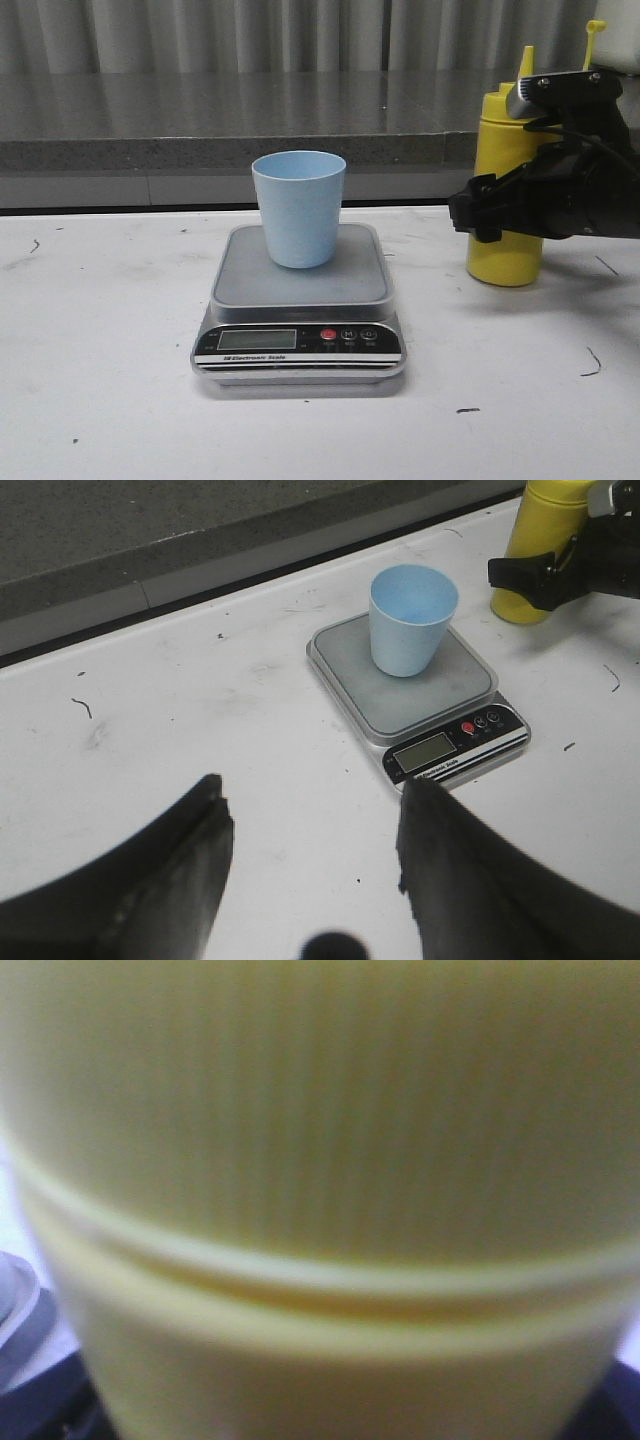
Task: Pour seasoning into cup on scale with both arms
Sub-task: 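Set the yellow bottle on the table and open the right gripper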
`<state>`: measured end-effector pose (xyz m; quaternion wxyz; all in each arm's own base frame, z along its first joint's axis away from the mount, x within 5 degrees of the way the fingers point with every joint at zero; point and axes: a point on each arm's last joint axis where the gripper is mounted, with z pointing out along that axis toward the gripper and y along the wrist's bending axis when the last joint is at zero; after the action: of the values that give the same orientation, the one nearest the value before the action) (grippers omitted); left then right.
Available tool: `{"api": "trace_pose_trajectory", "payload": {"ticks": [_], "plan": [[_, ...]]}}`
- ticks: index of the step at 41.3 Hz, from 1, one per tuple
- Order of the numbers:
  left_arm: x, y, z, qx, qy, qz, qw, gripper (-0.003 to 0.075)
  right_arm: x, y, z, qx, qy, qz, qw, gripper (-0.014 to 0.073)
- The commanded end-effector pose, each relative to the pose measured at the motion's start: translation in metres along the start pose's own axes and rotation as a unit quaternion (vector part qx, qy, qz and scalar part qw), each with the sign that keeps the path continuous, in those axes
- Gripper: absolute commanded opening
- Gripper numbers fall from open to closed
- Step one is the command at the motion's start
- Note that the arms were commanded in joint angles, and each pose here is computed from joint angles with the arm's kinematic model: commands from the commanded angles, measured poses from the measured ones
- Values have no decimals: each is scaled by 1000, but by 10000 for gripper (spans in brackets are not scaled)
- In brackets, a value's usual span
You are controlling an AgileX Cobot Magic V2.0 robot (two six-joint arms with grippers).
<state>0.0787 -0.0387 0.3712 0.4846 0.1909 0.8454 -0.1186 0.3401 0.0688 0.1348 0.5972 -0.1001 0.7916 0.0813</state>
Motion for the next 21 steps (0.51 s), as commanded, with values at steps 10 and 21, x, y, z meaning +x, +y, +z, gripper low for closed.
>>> {"api": "trace_pose_trajectory", "payload": {"ticks": [10, 21], "plan": [[-13, 0, -5, 1, -48, -8, 999, 375, -29, 0, -20, 2, -50, 27, 998, 601], [-13, 0, -5, 1, -48, -8, 999, 375, -37, 2, -46, 5, 57, 63, 996, 601]]}}
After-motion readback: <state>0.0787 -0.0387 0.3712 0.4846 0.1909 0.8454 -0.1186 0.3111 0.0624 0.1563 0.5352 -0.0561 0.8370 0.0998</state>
